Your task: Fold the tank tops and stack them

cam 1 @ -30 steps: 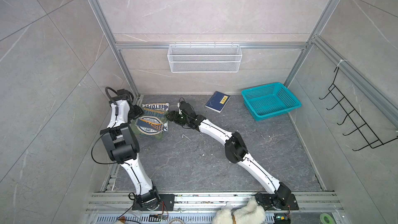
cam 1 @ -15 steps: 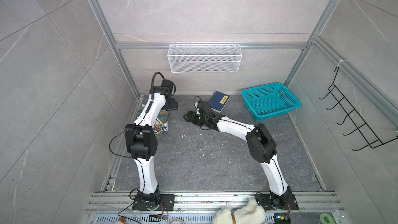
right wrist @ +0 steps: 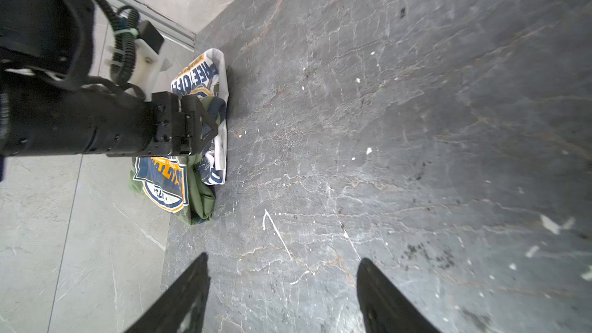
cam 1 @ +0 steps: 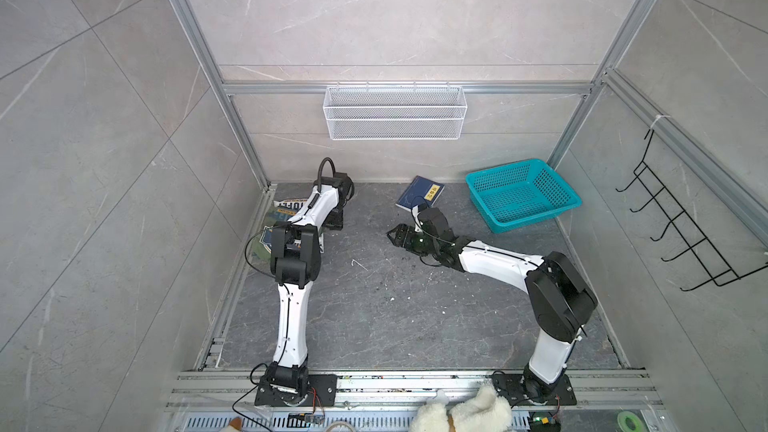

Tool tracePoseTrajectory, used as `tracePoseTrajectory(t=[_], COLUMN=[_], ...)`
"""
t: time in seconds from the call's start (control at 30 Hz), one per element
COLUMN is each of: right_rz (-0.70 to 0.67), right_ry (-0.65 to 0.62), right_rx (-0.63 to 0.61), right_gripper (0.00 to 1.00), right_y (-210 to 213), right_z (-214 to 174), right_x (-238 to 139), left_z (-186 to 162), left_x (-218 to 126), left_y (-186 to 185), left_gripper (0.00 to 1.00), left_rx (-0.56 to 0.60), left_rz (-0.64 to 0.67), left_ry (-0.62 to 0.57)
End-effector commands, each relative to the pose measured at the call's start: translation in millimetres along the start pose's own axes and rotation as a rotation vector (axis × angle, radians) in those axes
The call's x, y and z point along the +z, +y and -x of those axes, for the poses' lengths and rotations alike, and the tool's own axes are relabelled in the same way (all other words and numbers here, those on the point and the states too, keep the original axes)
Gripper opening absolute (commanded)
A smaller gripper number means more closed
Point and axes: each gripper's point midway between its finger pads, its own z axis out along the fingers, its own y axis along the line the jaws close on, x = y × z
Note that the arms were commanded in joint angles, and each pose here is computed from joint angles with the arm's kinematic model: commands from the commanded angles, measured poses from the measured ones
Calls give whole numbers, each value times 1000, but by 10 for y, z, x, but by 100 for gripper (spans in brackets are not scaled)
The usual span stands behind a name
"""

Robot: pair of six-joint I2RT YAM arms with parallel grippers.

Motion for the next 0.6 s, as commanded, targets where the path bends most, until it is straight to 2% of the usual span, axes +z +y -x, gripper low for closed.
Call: tracePoseTrajectory(t=[0.0,0.13,0.33,0.37,0.57], right_rz=[33,34,36,34,29], right_ry=[-22,-16,-14,-11,1], right_rx=[-27,-24,-23,-20,-15], right_gripper=[74,74,74,74,74], right_y=[72,49,22,11,-40], right_z=[35,-6,-11,-20,-69], right_x=[-134,-192,-253,-253,-232], left_z=[70,91,123,133,224], left_x=[62,138,168,162,-21], left_y=[62,62,61,69,258], left_gripper=[72,62,62,59,27], left_rx=[-6,-7,-10,-13,-72], left_rz=[65,96,109,114,147], left_ry=[-6,-1,-3,-8,-62])
